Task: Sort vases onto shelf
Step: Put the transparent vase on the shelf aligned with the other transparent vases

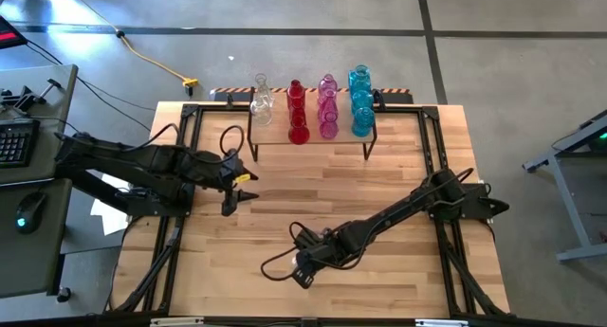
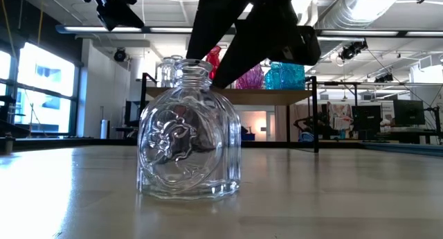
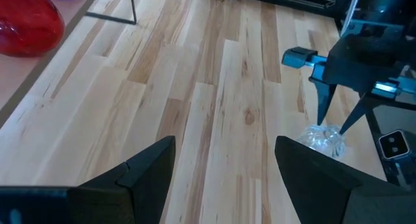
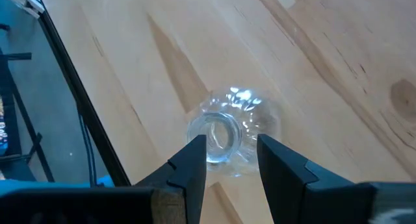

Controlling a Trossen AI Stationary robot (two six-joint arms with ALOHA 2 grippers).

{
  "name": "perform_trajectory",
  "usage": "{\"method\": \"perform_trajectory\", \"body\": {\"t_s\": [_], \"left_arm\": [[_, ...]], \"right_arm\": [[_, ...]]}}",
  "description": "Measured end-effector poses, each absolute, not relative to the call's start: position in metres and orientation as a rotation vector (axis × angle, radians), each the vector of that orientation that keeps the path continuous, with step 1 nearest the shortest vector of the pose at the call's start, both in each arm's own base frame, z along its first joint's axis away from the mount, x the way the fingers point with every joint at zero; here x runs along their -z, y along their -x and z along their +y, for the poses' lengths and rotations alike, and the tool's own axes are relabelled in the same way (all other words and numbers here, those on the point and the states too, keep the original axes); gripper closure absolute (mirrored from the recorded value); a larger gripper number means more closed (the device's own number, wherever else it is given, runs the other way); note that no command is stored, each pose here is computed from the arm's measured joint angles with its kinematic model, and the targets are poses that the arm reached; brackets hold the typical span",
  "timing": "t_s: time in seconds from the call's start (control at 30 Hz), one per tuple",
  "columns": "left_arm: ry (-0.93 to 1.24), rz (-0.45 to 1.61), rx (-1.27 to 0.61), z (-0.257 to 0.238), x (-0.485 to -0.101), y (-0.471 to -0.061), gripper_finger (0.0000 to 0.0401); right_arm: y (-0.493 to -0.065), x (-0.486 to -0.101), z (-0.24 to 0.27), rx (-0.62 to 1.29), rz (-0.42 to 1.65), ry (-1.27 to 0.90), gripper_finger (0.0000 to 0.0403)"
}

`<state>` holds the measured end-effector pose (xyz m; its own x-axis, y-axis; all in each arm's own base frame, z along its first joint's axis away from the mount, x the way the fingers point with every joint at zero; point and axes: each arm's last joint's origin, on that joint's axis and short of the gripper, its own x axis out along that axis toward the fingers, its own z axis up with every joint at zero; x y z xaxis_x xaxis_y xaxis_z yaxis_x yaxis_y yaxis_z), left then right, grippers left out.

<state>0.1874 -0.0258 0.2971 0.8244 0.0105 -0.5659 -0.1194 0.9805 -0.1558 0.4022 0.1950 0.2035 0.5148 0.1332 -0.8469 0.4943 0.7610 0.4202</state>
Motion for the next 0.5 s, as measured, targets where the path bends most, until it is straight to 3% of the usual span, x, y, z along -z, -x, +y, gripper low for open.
{"method": "perform_trajectory", "body": {"t_s": [0.5], "left_arm": [[0.178, 0.662, -0.079, -0.028, -0.286, -0.2, 0.0146]], "right_arm": [[-0.406, -0.202, 0.187, 0.268, 1.047, -0.754, 0.0284]]}}
